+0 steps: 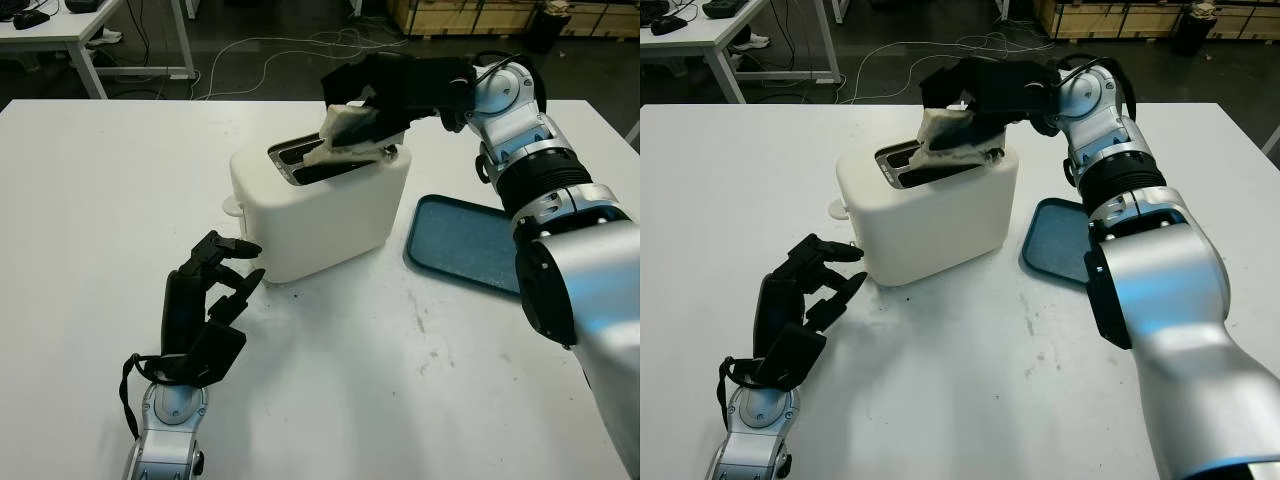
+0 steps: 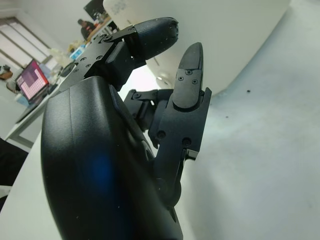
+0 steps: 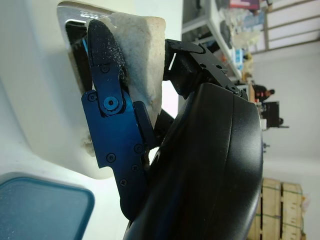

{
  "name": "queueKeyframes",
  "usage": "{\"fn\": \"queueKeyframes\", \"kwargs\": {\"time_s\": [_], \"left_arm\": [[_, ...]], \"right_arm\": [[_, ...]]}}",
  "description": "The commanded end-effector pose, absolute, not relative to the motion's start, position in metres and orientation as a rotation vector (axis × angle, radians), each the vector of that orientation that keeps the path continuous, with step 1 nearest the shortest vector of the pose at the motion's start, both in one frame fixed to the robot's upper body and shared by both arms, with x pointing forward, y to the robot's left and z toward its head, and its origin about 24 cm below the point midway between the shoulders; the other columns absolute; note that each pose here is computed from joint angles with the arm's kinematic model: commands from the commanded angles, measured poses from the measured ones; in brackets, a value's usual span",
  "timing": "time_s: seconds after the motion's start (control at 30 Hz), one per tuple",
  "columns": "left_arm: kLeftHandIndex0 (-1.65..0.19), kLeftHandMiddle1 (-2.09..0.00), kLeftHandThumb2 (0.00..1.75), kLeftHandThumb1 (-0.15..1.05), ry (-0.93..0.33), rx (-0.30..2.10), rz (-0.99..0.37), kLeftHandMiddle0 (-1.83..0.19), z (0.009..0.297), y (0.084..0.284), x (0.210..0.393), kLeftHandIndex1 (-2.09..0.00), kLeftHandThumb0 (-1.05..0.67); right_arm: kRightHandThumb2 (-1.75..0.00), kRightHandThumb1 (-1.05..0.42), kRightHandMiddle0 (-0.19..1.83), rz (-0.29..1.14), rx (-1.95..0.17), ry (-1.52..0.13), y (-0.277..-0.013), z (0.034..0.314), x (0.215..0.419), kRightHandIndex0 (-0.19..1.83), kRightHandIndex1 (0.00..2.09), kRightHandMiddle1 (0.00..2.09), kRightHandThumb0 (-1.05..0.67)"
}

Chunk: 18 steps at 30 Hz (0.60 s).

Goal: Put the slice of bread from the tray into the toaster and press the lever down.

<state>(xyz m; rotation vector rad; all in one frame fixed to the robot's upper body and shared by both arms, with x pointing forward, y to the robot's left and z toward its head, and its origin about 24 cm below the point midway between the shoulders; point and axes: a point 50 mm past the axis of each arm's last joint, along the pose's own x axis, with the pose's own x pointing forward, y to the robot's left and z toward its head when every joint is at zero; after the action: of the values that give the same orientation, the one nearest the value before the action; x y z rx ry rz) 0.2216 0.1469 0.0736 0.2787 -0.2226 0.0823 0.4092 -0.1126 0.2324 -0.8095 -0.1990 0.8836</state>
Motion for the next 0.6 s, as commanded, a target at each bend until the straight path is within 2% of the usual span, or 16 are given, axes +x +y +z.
{"fn": "queueKeyframes", "kwargs": {"time_s": [0.0, 0.27, 0.57], "left_arm": [[-0.50, -1.57, 0.23, 0.92, -0.215, 0.276, 0.085, -0.57, 0.071, 0.147, 0.221, -1.12, -0.21], [-0.50, -1.57, 0.24, 0.92, -0.219, 0.286, 0.087, -0.58, 0.072, 0.146, 0.220, -1.12, -0.21], [-0.50, -1.57, 0.23, 0.92, -0.209, 0.275, 0.089, -0.58, 0.071, 0.145, 0.220, -1.12, -0.21]], "right_arm": [[-0.19, -0.92, 0.91, 0.854, -0.833, -0.287, -0.113, 0.255, 0.408, 1.09, 1.75, 1.75, -0.64], [-0.21, -0.92, 0.92, 0.778, -0.892, -0.379, -0.120, 0.281, 0.406, 1.10, 1.75, 1.75, -0.63], [-0.19, -0.92, 0.96, 0.798, -0.951, -0.355, -0.121, 0.282, 0.406, 1.15, 1.75, 1.75, -0.62]]}}
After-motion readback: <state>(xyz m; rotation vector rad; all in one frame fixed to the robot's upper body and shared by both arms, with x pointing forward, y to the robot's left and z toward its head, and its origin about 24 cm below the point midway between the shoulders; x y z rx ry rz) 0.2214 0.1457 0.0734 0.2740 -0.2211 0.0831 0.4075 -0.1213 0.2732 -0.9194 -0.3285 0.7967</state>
